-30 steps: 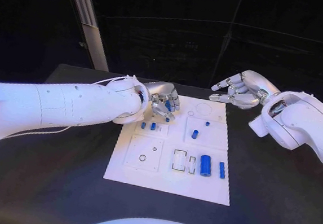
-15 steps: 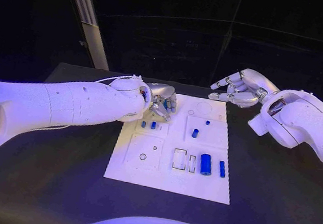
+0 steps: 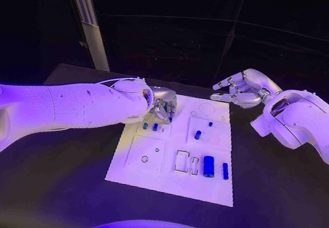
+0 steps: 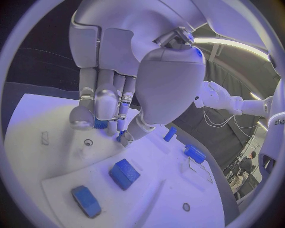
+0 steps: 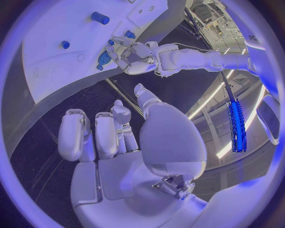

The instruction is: Assemble the parts on the task board

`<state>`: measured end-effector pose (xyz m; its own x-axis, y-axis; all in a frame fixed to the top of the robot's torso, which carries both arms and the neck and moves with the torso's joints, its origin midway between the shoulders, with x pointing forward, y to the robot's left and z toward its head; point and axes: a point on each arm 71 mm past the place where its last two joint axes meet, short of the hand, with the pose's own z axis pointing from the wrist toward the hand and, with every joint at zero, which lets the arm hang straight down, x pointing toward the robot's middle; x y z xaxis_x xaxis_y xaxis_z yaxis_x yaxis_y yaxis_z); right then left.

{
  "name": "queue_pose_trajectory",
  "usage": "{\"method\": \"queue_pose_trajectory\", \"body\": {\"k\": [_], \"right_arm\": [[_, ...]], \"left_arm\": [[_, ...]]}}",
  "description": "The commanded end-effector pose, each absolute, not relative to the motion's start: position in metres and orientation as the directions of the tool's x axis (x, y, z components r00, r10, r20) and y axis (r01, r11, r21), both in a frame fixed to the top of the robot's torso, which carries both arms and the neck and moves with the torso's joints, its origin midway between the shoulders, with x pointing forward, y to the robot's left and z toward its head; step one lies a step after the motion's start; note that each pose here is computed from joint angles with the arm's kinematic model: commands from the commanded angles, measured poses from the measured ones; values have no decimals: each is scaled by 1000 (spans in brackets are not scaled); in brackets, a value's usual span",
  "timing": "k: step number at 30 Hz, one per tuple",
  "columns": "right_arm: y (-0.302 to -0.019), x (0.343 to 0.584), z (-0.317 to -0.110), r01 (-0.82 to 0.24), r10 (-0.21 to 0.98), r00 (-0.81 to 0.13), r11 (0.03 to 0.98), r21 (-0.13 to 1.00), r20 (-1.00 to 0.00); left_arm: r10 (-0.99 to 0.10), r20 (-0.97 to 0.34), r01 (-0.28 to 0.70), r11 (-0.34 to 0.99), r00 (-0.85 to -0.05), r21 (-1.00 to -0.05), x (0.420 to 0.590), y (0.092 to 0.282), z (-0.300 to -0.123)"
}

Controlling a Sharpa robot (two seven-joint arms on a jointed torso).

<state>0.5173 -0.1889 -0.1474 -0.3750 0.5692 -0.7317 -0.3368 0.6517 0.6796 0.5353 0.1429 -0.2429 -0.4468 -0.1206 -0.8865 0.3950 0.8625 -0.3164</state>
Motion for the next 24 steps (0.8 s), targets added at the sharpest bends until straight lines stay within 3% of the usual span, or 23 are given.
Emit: {"method": "queue_pose_trajectory", "body": {"k": [1,18,24], "right_arm": [[-188,517,-146,-342,569,-380,647,682,-730],[-185,517,-147,-343,565,-387,646,683,-729],[-185,517,-147,-342,565,-387,646,683,-729]], "left_arm": [[-92,-882,403,864,-463,-301,534,141,-245],[-64,-863,392,872,-501,-292,535,138,-253],[-84,-875,385,875,-477,-293,536,140,-251]]}}
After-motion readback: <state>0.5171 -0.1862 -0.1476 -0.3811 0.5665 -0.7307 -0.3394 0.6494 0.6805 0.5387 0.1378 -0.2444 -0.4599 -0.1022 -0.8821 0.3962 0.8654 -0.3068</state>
